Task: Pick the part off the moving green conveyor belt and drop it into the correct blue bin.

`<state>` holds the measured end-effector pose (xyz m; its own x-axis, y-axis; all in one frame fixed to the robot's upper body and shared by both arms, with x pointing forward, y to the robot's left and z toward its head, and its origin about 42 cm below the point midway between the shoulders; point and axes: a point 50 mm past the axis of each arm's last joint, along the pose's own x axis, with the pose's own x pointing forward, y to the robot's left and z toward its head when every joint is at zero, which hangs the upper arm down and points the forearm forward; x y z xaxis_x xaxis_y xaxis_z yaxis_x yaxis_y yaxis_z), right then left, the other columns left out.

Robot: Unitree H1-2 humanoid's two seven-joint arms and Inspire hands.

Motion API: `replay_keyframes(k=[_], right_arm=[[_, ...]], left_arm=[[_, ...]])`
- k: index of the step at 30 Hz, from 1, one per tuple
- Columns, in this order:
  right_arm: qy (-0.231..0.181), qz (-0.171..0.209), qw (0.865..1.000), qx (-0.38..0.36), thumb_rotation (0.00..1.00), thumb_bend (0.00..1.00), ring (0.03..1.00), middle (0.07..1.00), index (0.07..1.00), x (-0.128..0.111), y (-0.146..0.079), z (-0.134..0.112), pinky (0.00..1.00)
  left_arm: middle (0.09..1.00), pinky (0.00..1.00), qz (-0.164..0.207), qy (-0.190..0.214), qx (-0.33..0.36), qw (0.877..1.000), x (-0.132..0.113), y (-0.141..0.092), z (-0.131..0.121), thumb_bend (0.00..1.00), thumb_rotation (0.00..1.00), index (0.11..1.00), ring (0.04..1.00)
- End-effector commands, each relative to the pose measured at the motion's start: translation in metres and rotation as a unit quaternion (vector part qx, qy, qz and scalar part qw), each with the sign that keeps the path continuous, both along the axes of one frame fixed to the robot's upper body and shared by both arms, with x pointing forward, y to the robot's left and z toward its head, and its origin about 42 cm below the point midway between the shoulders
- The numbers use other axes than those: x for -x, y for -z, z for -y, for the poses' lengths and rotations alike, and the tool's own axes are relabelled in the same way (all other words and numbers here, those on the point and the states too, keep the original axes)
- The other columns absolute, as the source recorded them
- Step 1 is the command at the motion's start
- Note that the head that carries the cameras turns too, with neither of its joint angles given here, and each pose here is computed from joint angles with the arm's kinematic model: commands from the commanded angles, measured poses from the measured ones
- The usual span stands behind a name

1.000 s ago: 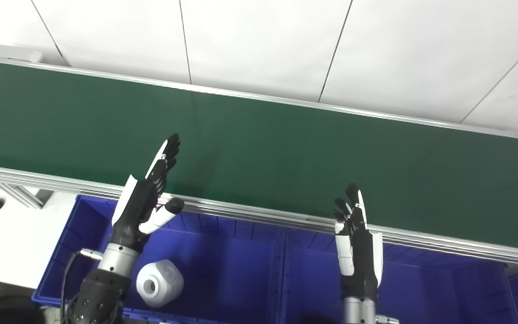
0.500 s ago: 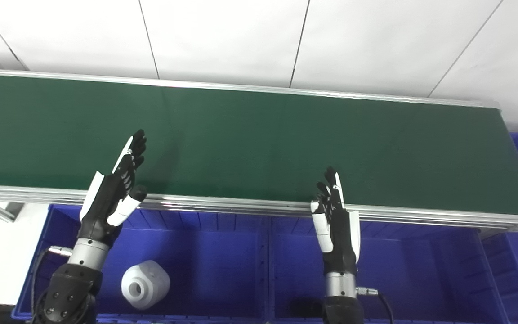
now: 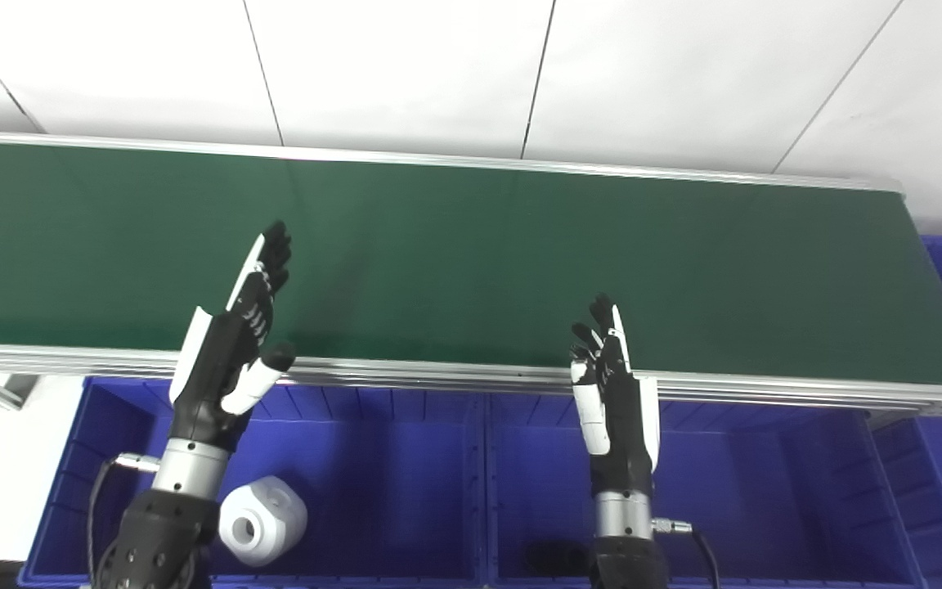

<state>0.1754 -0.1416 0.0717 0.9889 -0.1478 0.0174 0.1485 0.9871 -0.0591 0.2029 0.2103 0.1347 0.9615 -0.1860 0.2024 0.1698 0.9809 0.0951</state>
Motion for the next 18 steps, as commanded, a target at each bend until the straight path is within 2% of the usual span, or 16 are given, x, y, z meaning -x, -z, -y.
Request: replay_keyframes(k=[1,5,11,18], right_arm=[[-0.011,0.054,0.996,-0.066,1.00,0.77,0.894,0.947,0.960,-0.001,-0.023,-0.033,0.86],[-0.014,0.050,0.997,-0.059,1.00,0.78,0.889,0.937,0.955,0.004,-0.021,-0.023,0.85],[-0.028,0.029,0.998,-0.050,1.00,0.82,0.888,0.934,0.959,0.022,-0.022,-0.012,0.87],[-0.029,0.027,0.998,-0.038,1.00,0.84,0.881,0.926,0.951,0.043,-0.023,-0.003,0.85]], left_arm=[[1.000,1.00,0.010,-0.015,0.029,0.999,0.011,-0.010,0.002,0.76,0.86,1.000,1.000],[1.000,1.00,-0.001,-0.033,0.041,0.999,0.030,-0.012,0.012,0.76,0.87,1.000,1.000],[1.000,1.00,-0.021,-0.038,0.053,0.998,0.048,-0.008,0.027,0.68,0.88,1.000,1.000],[1.000,1.00,-0.040,-0.047,0.046,0.997,0.067,0.001,0.038,0.63,0.93,1.000,1.000]])
